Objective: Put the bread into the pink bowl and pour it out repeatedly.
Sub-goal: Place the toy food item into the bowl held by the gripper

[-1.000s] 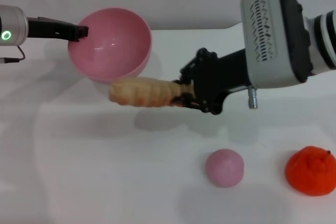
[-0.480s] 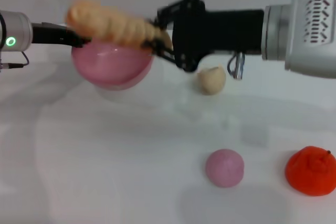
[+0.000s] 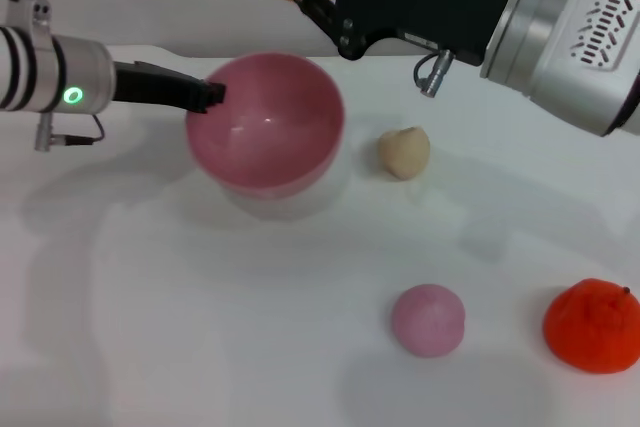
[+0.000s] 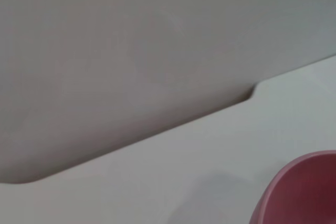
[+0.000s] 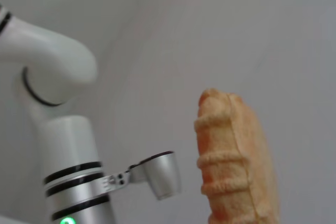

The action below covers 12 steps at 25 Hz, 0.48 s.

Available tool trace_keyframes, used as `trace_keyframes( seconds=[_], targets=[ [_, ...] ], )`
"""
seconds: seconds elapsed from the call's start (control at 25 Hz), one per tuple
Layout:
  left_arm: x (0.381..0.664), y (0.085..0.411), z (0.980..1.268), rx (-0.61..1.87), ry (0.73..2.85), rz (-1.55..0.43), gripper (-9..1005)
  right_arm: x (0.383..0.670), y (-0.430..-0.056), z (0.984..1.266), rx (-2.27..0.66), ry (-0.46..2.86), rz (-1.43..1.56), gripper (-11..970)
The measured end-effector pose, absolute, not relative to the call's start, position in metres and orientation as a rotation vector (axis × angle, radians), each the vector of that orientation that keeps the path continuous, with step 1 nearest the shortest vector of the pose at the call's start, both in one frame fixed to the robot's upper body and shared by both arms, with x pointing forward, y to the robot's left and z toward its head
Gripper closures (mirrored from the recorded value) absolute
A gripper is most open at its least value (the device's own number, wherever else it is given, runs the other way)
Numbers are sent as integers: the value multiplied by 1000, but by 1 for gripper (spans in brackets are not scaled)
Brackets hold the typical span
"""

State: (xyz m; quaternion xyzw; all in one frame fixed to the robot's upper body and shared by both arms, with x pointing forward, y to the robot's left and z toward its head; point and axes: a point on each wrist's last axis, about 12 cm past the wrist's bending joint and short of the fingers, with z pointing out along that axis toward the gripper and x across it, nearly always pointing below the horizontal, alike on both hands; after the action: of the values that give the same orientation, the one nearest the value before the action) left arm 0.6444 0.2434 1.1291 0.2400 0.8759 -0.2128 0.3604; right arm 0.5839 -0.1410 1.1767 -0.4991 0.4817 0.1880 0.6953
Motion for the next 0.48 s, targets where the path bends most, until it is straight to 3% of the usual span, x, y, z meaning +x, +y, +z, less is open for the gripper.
trace_keyframes(
  seconds=[0.48],
  targets=[
    [648,242,1135,621,2239,-537,941,589,-143,1133,-966,1211,490,796]
  ],
)
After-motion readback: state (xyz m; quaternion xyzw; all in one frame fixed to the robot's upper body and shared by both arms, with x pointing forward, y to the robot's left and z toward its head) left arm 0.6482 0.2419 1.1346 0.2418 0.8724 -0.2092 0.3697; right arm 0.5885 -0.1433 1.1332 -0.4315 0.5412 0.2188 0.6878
